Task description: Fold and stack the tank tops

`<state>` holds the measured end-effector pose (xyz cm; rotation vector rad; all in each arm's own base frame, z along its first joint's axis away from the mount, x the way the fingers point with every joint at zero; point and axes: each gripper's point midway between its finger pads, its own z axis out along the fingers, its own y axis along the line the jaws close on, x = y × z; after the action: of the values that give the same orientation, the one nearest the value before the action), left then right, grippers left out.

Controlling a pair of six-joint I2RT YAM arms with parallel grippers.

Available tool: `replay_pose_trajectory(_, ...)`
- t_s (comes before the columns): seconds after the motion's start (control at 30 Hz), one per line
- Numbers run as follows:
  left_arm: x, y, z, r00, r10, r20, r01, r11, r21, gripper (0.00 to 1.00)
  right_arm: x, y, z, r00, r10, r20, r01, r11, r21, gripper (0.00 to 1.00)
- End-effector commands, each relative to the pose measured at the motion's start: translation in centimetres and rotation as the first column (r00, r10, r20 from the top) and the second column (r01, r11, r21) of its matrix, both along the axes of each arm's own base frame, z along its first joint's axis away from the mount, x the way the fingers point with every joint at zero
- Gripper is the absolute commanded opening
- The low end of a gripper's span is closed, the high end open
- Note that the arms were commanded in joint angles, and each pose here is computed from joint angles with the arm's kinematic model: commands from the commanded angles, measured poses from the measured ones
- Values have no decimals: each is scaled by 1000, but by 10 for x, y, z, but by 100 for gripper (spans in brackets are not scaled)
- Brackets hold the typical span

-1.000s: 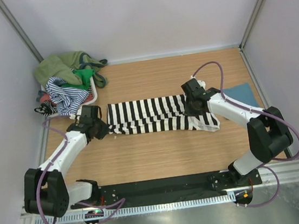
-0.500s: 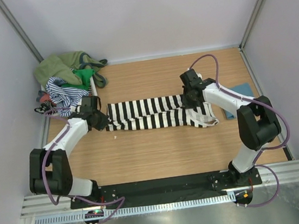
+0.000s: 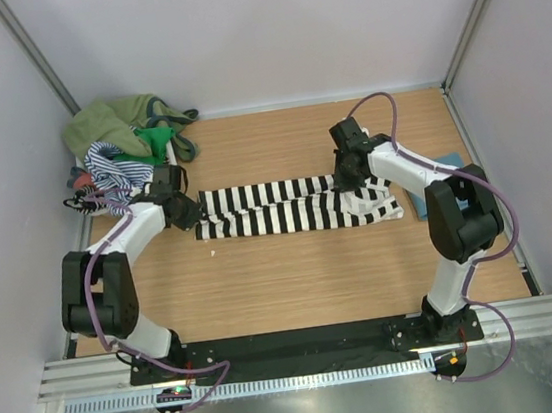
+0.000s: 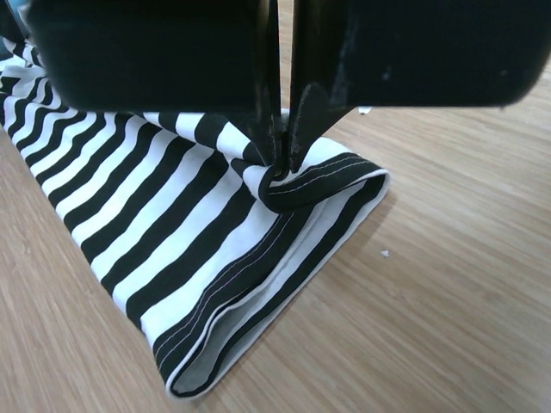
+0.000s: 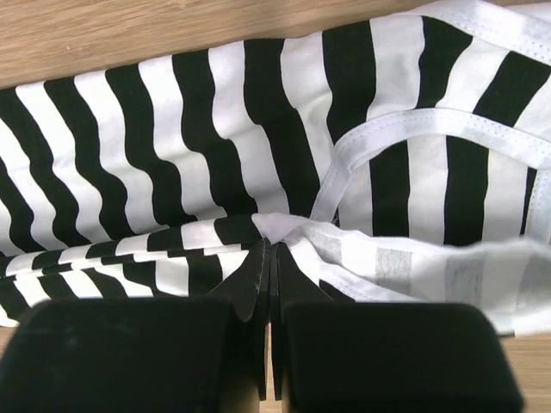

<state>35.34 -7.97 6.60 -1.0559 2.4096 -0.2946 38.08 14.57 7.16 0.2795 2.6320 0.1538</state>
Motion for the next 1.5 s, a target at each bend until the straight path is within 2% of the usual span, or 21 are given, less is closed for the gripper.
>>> replay_pose_trajectory(0.0, 22, 4, 11, 999, 11, 53, -11, 1000, 13, 0, 14, -1, 10, 1000, 2, 29, -1, 1000, -1, 1)
replay_pose_trajectory(0.27, 35, 6, 3, 1000, 3, 30, -4, 999, 32, 0, 27, -1, 11, 999, -13, 36, 13, 1000, -2, 1)
replay_pose_trajectory(0.53, 46, 1, 1, 999, -39, 24, 38, 999, 23, 13, 34, -6, 3, 998, -44, 34, 45, 999, -18, 2)
replay_pose_trajectory(0.6, 47, 2, 5, 998, -44, 37, 43, 999, 31, 17, 36, -5, 2, 998, -45, 38, 46, 999, -14, 6)
replay_pose_trajectory(0.63, 48, 3, 8, 998, -49, 43, 48, 998, 34, 25, 37, -7, 2, 998, -53, 40, 54, 998, -20, 8)
replay_pose_trajectory(0.67, 48, 2, 9, 997, -56, 47, 54, 998, 35, 38, 37, -8, 1, 998, -58, 37, 59, 998, -25, 16)
replay_pose_trajectory(0.7, 47, 0, 14, 995, -75, 59, 73, 997, 27, 46, 38, -7, 2, 997, -60, 45, 61, 998, -23, 18)
replay_pose_trajectory(0.73, 47, -3, 18, 994, -86, 74, 85, 996, 22, 52, 38, -9, 2, 997, -65, 47, 66, 997, -27, 19)
replay_pose_trajectory(0.77, 46, -3, 19, 992, -91, 84, 90, 996, 17, 56, 39, -10, 7, 996, -70, 62, 71, 997, -22, 27)
replay_pose_trajectory(0.83, 45, -4, 33, 987, -98, 129, 97, 995, 17, 61, 38, -12, 11, 993, -80, 84, 83, 996, -23, 36)
replay_pose_trajectory(0.87, 43, -3, 35, 985, -100, 140, 98, 995, 19, 63, 38, -13, 23, 989, -94, 115, 96, 995, -12, 44)
replay_pose_trajectory(0.93, 41, -1, 50, 978, -110, 179, 106, 994, 31, 64, 35, -17, 29, 981, -112, 157, 113, 994, 1, 55)
replay_pose_trajectory(1.0, 38, -1, 55, 974, -120, 193, 115, 993, 37, 65, 28, -19, 44, 970, -124, 210, 119, 992, 33, 60)
replay_pose_trajectory(1.1, 30, -3, 69, 960, -165, 227, 156, 986, 55, 68, 18, -16, 55, 963, -107, 247, 91, 993, 77, 60)
replay_pose_trajectory(1.23, 11, -14, 71, 948, -226, 225, 218, 974, 60, 67, -16, -23, 44, 973, -105, 207, 88, 992, 91, 55)
replay_pose_trajectory(1.37, -17, -20, 45, 952, -255, 171, 251, 967, 47, 65, -44, -29, 26, 978, -140, 158, 124, 986, 109, 51)
replay_pose_trajectory(1.47, -28, -16, 29, 953, -264, 148, 258, 964, 60, 64, -63, -37, 17, 970, -195, 148, 176, 976, 130, 54)
